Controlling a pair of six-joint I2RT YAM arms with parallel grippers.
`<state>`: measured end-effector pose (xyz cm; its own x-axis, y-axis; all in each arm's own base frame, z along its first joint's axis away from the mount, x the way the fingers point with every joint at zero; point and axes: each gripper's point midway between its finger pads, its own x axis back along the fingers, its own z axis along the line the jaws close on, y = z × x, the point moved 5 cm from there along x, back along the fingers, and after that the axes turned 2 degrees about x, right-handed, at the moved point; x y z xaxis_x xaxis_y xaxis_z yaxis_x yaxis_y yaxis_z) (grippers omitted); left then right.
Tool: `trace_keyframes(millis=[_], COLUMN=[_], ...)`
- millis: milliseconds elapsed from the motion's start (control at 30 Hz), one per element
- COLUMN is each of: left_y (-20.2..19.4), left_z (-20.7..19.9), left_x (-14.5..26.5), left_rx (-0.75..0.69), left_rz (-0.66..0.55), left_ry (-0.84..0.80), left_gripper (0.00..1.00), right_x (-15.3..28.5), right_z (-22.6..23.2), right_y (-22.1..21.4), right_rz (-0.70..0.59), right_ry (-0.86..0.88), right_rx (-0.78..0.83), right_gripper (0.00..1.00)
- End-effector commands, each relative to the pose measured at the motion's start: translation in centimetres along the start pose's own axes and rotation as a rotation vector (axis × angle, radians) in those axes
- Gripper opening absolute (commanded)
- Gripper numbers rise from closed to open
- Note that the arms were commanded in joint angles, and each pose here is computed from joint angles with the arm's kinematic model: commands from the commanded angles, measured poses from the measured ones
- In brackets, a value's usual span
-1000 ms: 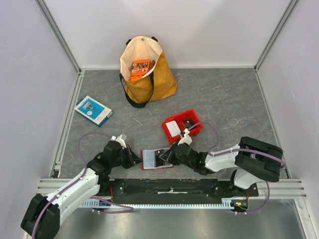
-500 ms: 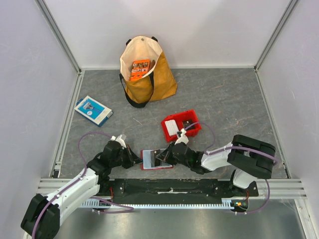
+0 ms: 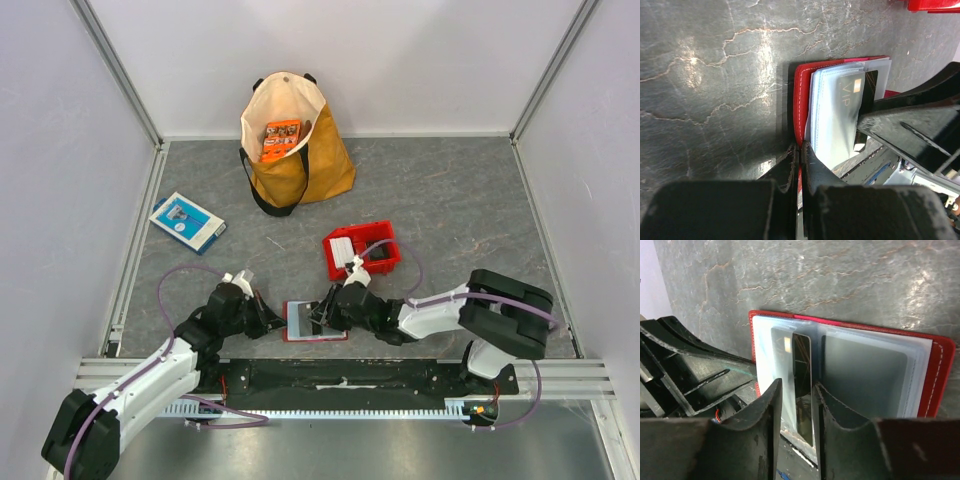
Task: Put the credit cards into the card holder
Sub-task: Insert the credit card into the card holder.
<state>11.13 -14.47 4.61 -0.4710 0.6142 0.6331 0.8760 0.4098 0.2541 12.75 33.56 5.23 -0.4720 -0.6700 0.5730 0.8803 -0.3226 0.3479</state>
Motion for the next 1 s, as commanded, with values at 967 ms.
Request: trace_keyframes(millis=[967], left_y=[0.0], left_z=[-0.4], left_x=[0.0], left_rx=[0.008], left_rz=[-0.006], left_ry=[-0.026], left_gripper=[0.02], right_x=[-0.2], right_z=[3.8], right_y=[-0.5], right_rz=[0.074], right_ry=[-0.086], right_rx=[0.311], right_gripper=[0.52])
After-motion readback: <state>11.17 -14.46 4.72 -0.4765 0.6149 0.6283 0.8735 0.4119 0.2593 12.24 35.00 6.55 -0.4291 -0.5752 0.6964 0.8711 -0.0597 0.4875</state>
